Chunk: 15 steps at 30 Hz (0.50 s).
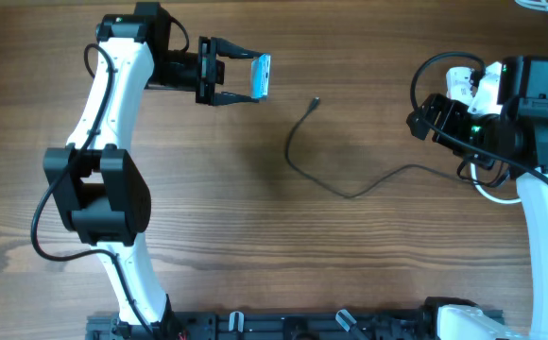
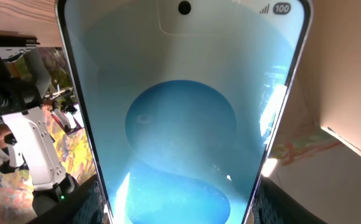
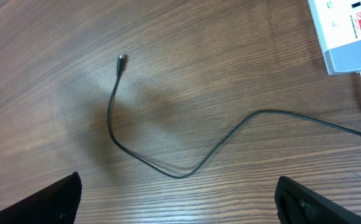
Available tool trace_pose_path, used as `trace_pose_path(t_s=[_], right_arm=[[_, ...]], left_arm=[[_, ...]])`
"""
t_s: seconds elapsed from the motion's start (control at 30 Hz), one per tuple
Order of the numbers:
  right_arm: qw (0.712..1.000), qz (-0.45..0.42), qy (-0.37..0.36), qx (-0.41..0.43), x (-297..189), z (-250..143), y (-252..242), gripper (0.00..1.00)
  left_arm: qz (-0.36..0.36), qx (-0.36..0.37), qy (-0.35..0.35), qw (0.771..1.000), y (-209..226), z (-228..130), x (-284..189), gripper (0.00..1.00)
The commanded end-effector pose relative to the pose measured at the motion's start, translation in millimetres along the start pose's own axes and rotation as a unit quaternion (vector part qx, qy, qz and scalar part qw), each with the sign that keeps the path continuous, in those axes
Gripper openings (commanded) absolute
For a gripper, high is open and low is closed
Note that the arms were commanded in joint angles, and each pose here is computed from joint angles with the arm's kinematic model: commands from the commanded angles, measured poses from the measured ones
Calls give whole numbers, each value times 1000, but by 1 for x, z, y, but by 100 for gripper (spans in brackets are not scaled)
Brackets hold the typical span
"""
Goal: Plug charger to phone and switch on socket
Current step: 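Raise and rotate the phone upright with the left gripper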
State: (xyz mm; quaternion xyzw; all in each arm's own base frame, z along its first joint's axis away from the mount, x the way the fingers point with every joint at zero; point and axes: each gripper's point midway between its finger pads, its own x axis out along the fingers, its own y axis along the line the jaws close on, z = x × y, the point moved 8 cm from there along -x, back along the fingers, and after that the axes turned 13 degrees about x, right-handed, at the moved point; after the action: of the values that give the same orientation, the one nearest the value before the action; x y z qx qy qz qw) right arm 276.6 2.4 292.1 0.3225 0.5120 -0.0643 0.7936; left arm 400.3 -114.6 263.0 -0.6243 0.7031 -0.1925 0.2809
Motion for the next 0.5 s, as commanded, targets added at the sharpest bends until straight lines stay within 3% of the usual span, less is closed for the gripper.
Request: trace_pose_path(t_s=[0.0, 0.47], right_arm=[[1000, 1, -12, -6, -5, 2, 2, 100], [1000, 1, -12, -2, -5, 2, 2, 100]], left_arm=[[-23, 29, 18, 999, -14, -27, -5, 4], [-22, 29, 16, 999, -14, -26, -5, 4]])
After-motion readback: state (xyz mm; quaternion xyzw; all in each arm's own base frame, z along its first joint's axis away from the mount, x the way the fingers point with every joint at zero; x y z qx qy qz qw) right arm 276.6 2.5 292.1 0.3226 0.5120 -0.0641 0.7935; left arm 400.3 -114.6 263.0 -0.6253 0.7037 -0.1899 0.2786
